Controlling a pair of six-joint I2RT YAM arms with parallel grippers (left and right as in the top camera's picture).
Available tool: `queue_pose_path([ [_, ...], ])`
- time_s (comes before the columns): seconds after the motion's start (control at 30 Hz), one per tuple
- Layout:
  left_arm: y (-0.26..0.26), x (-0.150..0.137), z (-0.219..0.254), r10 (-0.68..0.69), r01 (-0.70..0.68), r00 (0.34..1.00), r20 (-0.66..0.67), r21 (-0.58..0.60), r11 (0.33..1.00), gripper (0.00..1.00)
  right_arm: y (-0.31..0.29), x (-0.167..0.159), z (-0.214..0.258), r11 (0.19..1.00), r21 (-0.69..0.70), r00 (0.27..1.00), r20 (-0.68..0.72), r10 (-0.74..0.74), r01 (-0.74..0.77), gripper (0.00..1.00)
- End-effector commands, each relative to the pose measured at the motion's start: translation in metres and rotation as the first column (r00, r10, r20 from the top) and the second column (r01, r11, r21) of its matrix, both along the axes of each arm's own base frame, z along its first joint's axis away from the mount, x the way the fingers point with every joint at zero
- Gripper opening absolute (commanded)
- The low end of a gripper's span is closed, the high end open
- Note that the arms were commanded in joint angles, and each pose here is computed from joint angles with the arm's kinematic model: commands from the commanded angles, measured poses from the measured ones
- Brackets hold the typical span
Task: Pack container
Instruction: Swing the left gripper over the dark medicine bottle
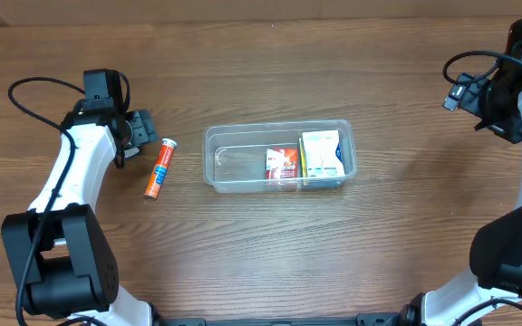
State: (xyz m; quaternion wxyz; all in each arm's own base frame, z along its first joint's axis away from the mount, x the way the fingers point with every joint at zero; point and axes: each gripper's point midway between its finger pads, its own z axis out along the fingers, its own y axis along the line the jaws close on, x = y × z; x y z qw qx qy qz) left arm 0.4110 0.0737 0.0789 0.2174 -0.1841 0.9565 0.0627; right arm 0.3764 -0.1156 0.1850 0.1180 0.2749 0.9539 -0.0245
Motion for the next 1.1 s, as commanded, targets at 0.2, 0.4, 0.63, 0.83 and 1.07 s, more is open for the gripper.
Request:
queue_pose_path([
  [0.2, 0.008, 0.009, 0.007, 0.017, -0.017, 0.999, 0.034, 0.016, 1.0, 0.41, -0.002, 0.002, 0.02, 1.0, -0.024, 0.998, 0.058, -0.001, 0.003, 1.0],
  [0.4, 0.006, 0.009, 0.008, 0.012, -0.012, 0.999, 0.036, 0.007, 1.0, 0.14, -0.002, 0.002, 0.021, 1.0, -0.024, 0.998, 0.059, -0.001, 0.003, 1.0],
  [0.63, -0.042, 0.022, 0.086, -0.178, 0.19, 0.98, 0.085, -0.162, 0.968, 0.04, -0.002, 0.002, 0.02, 1.0, -0.024, 0.998, 0.058, -0.001, 0.003, 1.0],
  [0.83, -0.136, 0.01, 0.162, -0.438, 0.452, 0.891, 0.117, -0.161, 0.877, 0.04, -0.002, 0.002, 0.02, 1.0, -0.024, 0.998, 0.058, -0.001, 0.003, 1.0],
  [1.07, -0.237, -0.014, 0.167, -0.578, 0.587, 0.809, 0.109, -0.09, 0.805, 0.04, -0.002, 0.002, 0.02, 1.0, -0.024, 0.998, 0.059, -0.001, 0.003, 1.0],
])
